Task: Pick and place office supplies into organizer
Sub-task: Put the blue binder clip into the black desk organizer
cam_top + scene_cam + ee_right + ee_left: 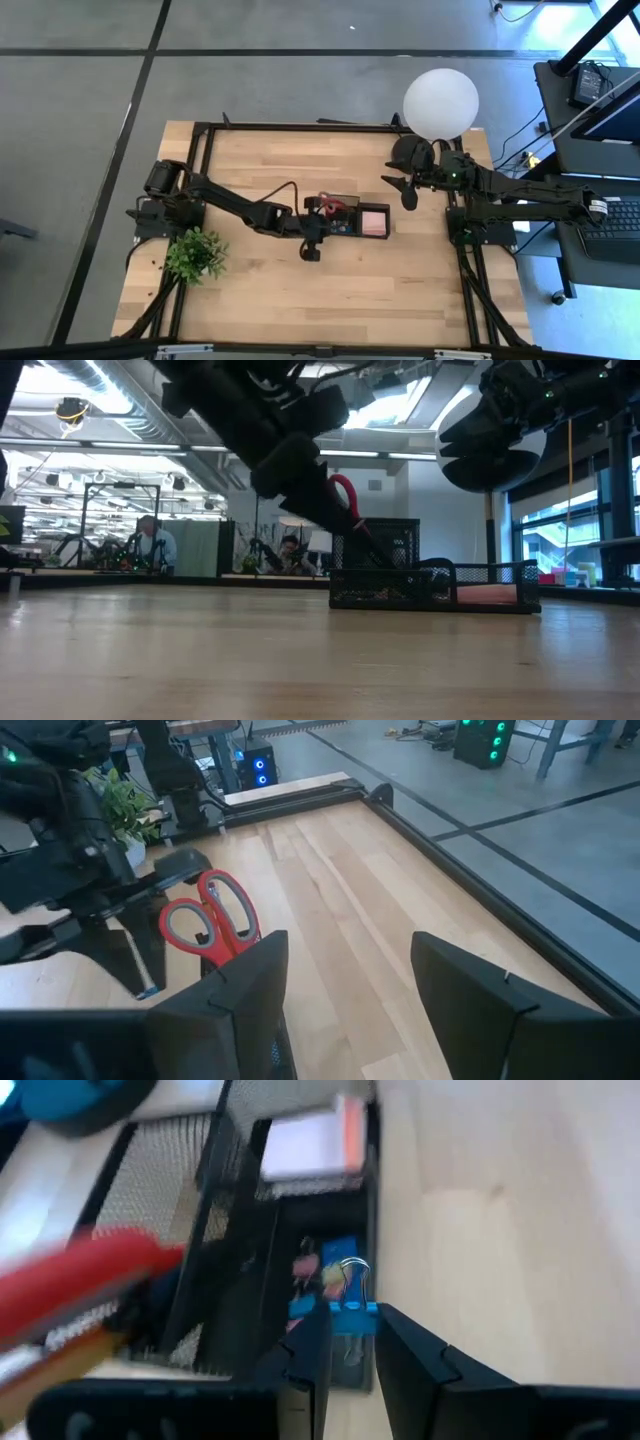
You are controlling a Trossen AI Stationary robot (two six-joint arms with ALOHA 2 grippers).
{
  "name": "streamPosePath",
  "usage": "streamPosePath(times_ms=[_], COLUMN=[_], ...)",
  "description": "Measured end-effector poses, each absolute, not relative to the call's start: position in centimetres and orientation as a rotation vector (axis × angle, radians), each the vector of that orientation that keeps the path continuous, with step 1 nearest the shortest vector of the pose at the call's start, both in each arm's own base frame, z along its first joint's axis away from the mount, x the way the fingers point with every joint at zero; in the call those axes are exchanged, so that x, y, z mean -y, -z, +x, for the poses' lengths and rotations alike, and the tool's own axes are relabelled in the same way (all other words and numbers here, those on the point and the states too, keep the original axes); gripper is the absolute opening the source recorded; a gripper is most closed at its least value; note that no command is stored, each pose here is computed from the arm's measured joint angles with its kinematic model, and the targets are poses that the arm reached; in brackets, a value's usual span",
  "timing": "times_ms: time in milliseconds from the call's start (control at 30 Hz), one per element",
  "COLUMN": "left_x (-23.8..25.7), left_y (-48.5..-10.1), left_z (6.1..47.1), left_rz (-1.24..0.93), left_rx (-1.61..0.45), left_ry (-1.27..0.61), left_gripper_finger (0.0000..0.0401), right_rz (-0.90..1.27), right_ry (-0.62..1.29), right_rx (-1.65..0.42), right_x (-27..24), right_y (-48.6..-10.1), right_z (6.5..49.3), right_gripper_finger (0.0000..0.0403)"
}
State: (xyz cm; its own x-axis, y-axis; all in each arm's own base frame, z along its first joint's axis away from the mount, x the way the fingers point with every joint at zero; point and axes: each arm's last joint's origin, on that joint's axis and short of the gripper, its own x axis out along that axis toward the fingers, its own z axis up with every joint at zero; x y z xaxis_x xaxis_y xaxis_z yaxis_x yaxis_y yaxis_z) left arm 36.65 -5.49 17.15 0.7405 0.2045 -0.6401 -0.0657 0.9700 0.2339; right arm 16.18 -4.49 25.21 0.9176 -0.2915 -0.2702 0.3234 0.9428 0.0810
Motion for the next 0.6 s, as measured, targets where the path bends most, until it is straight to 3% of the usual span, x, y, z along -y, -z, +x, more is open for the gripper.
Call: streamPosePath(times_ms=[600], left_x=[5.1], left_y=[-15.8], left_z=[36.9], left_rz=[0.215], left_rx=[-0.761], left_ry=[-0.179], left_gripper_finger=[0.0067], right_rz=[0.125], right_ry=[0.317], right_rx=[-0.258], right_x=[4.5], right_y=[-25.2], right_z=[16.2], right_gripper_finger=[0.0217])
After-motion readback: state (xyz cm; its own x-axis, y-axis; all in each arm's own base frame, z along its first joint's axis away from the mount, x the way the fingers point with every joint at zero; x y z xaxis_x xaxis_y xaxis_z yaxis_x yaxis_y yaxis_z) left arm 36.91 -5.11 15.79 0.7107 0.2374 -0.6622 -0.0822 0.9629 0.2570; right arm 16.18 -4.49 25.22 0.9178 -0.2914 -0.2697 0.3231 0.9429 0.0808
